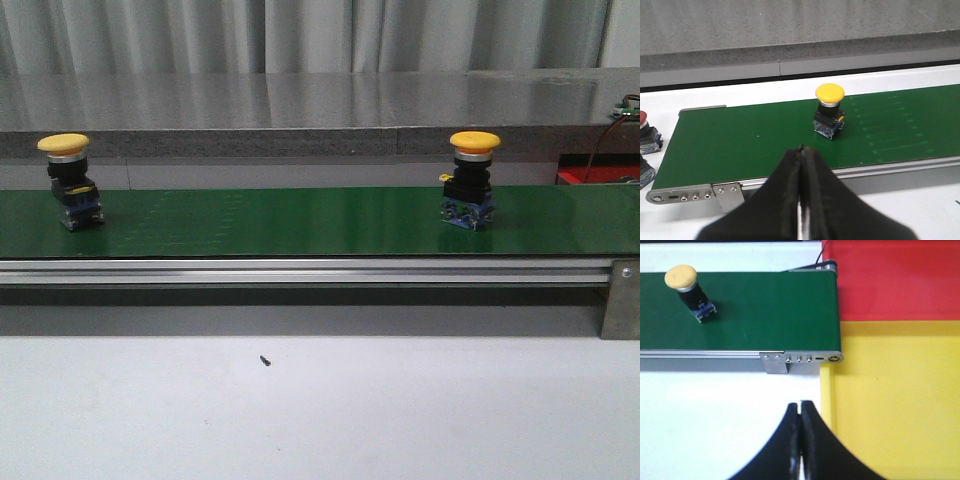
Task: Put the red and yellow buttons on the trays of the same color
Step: 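Grasp the first yellow button at the conveyor end with the right gripper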
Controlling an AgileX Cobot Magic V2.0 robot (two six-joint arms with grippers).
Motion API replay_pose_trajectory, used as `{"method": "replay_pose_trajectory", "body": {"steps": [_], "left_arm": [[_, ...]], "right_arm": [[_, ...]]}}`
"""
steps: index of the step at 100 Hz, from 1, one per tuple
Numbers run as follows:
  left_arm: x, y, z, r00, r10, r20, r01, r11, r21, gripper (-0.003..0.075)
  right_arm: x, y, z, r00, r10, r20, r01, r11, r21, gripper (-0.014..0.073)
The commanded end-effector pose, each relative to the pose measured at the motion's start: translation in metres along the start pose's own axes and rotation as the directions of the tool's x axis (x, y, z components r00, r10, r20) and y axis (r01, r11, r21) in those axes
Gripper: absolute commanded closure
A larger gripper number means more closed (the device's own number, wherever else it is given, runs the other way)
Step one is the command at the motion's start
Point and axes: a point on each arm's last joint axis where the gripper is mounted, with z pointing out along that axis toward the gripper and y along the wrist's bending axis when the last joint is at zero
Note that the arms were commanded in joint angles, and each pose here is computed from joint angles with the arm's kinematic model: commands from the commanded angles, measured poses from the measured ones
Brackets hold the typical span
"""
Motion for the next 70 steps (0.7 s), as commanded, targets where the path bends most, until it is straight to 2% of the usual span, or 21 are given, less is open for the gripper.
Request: {"method": "replay_pose_trajectory", "body": {"steps": [1,14,26,33,34,37,42,43,44,50,59,70], "left_arm": [[-0.016,0.0,-0.003,0.995,-0.012,0.104,0.012,1.0,-0.004,0.074],[-0.016,0.0,-0.003,0.995,-0.012,0.104,0.012,1.0,-0.004,0.0739],[-0.016,0.0,-0.003,0.995,-0.012,0.104,0.012,1.0,-0.004,0.074],[-0.016,0.0,-0.003,0.995,-0.012,0.104,0.012,1.0,-0.004,0.074],[-0.016,0.0,-0.003,0.995,-0.012,0.104,0.012,1.0,-0.004,0.074],[-0.016,0.0,-0.003,0.995,-0.012,0.104,0.012,1.0,-0.004,0.074],[-0.016,0.0,-0.003,0.995,-0.012,0.104,0.012,1.0,-0.004,0.074],[-0.016,0.0,-0.003,0.995,-0.012,0.104,0.012,1.0,-0.004,0.074],[-0.016,0.0,-0.003,0.995,-0.012,0.104,0.012,1.0,-0.004,0.074],[-0.016,0.0,-0.003,0.995,-0.012,0.104,0.012,1.0,-0.004,0.0739],[-0.016,0.0,-0.003,0.995,-0.012,0.104,0.012,1.0,-0.004,0.074],[-0.016,0.0,-0.003,0.995,-0.012,0.104,0.012,1.0,-0.004,0.074]], "right_arm": [[-0.029,0.003,0.007,1.0,0.013,0.009,-0.012,1.0,-0.018,0.0664],[-0.043,0.006,0.027,0.998,0.038,-0.04,-0.039,0.998,-0.039,0.0664],[-0.049,0.005,0.047,0.996,-0.009,-0.085,0.006,0.999,-0.038,0.0631],[-0.052,0.006,0.057,0.994,-0.031,-0.109,0.026,0.998,-0.05,0.0524],[-0.052,0.006,0.059,0.993,-0.033,-0.114,0.027,0.998,-0.053,0.0478],[-0.053,0.007,0.061,0.993,-0.036,-0.112,0.03,0.998,-0.056,0.0426],[-0.056,0.008,0.066,0.994,-0.026,-0.108,0.019,0.998,-0.065,0.0291],[-0.057,0.008,0.066,0.995,-0.022,-0.102,0.015,0.998,-0.067,0.0231],[-0.057,0.008,0.067,0.994,-0.022,-0.104,0.015,0.998,-0.067,0.0231],[-0.06,0.008,0.072,0.997,-0.015,-0.081,0.009,0.998,-0.068,0.0054],[-0.063,0.008,0.078,0.997,-0.035,-0.072,0.03,0.997,-0.069,-0.0053],[-0.07,0.009,0.089,0.993,-0.07,-0.095,0.062,0.994,-0.086,-0.0059]]}}
